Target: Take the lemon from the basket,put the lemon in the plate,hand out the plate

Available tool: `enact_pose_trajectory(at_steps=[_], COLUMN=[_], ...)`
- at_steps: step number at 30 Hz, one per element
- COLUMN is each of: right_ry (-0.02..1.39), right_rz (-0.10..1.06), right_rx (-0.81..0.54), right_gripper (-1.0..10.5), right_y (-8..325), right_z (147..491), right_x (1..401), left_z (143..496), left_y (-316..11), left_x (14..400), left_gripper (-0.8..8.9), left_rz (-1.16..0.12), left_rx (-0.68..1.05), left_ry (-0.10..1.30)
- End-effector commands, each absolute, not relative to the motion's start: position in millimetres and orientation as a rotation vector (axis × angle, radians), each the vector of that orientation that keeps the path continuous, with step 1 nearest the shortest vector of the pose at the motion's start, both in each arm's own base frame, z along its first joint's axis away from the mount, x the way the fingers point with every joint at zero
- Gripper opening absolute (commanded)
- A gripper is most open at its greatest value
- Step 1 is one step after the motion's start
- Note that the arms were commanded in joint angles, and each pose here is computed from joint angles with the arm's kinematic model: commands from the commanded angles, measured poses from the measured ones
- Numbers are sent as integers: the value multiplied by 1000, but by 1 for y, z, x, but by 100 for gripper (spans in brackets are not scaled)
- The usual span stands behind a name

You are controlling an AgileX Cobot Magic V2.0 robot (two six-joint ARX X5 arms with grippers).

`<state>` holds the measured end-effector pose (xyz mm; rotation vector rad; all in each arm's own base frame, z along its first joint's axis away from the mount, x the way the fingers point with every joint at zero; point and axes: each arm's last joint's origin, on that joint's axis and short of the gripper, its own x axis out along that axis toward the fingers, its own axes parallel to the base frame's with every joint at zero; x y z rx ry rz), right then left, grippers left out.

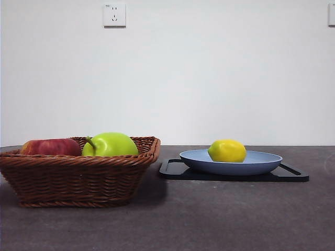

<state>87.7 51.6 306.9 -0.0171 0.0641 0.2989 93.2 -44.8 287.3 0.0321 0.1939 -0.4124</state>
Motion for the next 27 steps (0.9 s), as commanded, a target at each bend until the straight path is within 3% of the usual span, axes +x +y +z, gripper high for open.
enact_pose_trajectory(at_steps=[1,17,27], right_ry=[55,55,55], right_rz=[279,281,281], right_rx=[9,9,9], right_gripper=[4,3,4], right_y=[51,51,51], right_z=[309,309,309], right_x=[87,87,87], left_z=[289,285,248], left_y=[-46,-39,-10], left_x=[94,85,68], left_gripper=[8,8,8], left_rz=[-412,-394,-115], left_rx=[23,55,22], left_ry=[195,198,27])
